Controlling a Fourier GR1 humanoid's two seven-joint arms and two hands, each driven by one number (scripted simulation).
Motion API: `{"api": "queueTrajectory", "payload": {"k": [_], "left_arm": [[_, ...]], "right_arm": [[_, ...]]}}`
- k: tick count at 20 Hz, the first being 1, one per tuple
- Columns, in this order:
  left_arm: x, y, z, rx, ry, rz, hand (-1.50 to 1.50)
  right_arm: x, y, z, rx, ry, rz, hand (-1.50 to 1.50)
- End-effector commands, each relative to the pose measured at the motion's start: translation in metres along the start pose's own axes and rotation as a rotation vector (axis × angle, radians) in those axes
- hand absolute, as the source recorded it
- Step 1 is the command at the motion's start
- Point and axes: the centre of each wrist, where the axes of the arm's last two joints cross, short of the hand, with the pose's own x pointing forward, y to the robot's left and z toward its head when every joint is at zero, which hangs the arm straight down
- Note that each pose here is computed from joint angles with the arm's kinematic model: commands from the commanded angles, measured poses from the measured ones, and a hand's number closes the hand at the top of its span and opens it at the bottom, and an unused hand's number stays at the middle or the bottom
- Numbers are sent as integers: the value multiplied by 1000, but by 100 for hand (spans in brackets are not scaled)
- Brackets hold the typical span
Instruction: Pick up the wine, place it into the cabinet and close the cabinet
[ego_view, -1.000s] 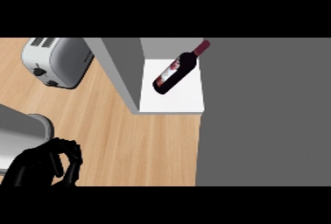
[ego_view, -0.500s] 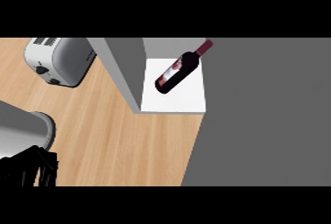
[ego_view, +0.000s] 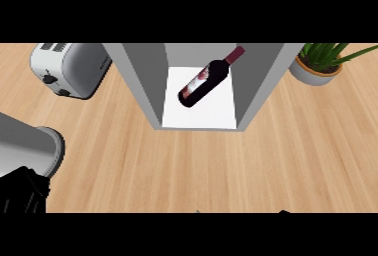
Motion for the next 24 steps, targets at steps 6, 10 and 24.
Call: {"api": "queueTrajectory", "payload": {"k": [6, 10, 24], "left_arm": [[2, 15, 5, 3, 1, -4, 150], [-1, 6, 1, -13, 0, -3, 150], [5, 20, 6, -6, 9, -7, 150]], "right_arm": [[27, 16, -83, 107, -74, -68, 150], [44, 8, -120, 66, -76, -108, 150], [25, -10, -197, -51, -61, -204, 150]]}}
